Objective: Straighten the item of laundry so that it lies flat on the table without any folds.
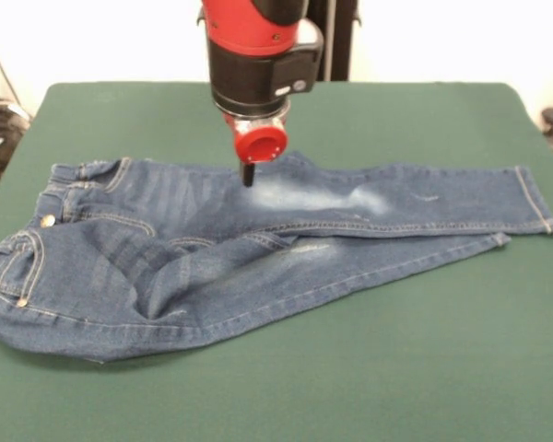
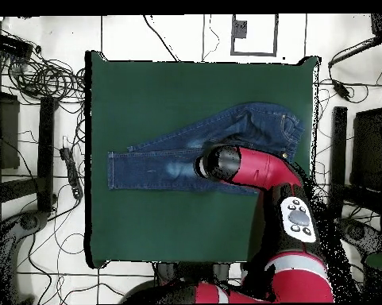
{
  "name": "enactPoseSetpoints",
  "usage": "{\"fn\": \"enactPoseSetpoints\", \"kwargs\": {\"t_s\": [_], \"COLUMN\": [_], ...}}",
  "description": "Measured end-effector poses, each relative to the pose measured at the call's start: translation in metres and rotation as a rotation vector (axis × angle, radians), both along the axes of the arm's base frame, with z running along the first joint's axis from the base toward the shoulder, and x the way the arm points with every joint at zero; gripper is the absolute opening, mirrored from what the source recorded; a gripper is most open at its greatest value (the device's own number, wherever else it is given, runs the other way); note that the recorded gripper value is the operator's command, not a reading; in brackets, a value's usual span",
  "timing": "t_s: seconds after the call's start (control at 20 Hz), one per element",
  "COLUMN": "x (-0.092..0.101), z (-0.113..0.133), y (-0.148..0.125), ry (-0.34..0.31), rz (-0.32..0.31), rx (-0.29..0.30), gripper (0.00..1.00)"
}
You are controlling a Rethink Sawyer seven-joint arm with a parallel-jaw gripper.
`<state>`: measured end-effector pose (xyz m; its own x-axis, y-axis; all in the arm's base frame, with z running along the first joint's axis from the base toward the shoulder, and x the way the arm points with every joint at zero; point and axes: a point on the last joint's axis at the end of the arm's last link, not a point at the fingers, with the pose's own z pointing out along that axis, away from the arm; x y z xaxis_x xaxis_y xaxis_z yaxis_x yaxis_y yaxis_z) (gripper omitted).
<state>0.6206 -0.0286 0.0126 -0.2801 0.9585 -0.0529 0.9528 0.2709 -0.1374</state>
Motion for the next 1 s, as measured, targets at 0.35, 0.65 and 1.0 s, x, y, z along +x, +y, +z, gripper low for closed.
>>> {"fn": "enactPoseSetpoints", "kwargs": {"t_s": [0.35, 0.65, 1.0], "x": [0.012, 0.023, 0.034], "z": [0.003, 0.006, 0.011], "y": [0.005, -0.006, -0.035], "ry": [-0.002, 0.001, 0.009], "rz": [0.038, 0.045, 0.033], "rx": [0.003, 0.011, 0.013], "gripper": [0.00, 0.00, 0.00]}}
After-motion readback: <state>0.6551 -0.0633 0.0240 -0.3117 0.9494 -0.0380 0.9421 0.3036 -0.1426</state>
